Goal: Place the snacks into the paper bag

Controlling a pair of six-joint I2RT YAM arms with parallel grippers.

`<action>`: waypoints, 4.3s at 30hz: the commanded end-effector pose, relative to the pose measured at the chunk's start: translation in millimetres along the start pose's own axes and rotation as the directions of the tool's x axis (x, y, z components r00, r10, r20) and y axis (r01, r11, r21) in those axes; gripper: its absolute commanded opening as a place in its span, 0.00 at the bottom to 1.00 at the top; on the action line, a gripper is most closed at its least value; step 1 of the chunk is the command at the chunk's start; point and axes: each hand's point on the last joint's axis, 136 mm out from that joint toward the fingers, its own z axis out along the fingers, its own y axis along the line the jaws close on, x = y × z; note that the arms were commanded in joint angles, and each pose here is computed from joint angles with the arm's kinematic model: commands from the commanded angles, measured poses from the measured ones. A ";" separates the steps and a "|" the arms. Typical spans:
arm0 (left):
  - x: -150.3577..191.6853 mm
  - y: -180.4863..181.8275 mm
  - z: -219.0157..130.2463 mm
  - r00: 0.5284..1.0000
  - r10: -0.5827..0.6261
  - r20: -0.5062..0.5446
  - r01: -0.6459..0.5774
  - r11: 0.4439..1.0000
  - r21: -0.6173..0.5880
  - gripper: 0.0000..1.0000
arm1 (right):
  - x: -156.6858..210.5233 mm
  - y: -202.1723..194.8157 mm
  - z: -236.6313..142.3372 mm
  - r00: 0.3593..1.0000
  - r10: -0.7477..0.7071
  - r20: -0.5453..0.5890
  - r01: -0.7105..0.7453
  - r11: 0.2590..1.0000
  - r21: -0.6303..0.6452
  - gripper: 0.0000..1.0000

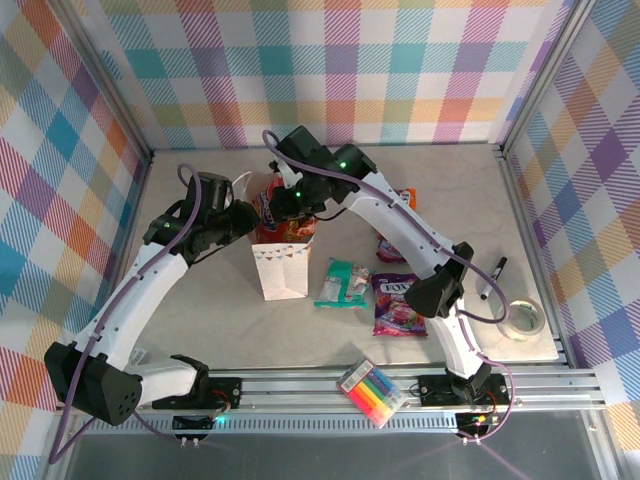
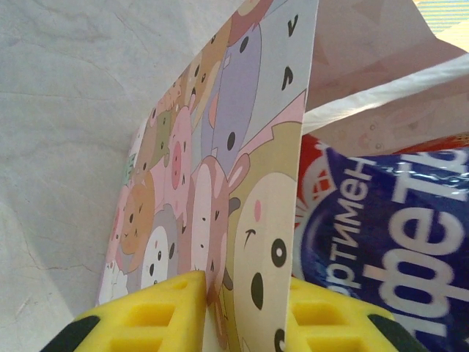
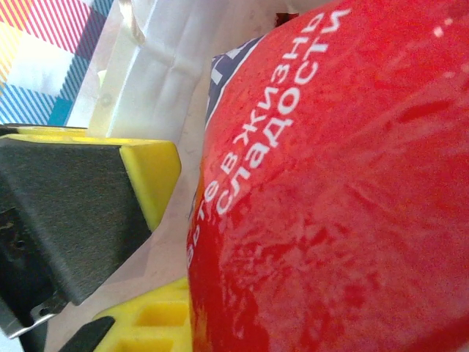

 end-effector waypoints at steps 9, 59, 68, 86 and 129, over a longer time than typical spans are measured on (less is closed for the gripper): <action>-1.0 3.9 -1.8 1.000 -0.010 -0.015 0.010 1.000 -0.005 0.26 | -14.4 32.3 -14.6 0.996 -0.053 0.074 0.060 0.993 -0.105 0.06; -31.3 -12.6 -23.3 0.996 0.090 0.025 -0.089 0.995 -0.043 0.34 | 12.7 -11.6 -143.8 0.929 -0.106 0.355 0.104 0.994 0.024 0.50; -35.6 -16.0 -14.0 0.996 0.086 0.009 -0.086 0.995 -0.056 0.35 | 52.0 -83.4 -148.4 0.926 0.105 0.363 -0.115 0.993 0.006 0.58; -37.2 -13.4 3.4 0.998 0.062 -0.015 -0.063 0.994 -0.090 0.33 | 84.4 -143.9 -99.9 0.948 0.252 0.194 -0.259 0.966 0.011 0.67; -31.0 3.6 9.9 0.991 0.117 -0.059 -0.126 0.977 -0.171 0.35 | 147.3 -314.4 -37.9 0.714 0.684 0.147 -0.695 0.718 0.036 0.96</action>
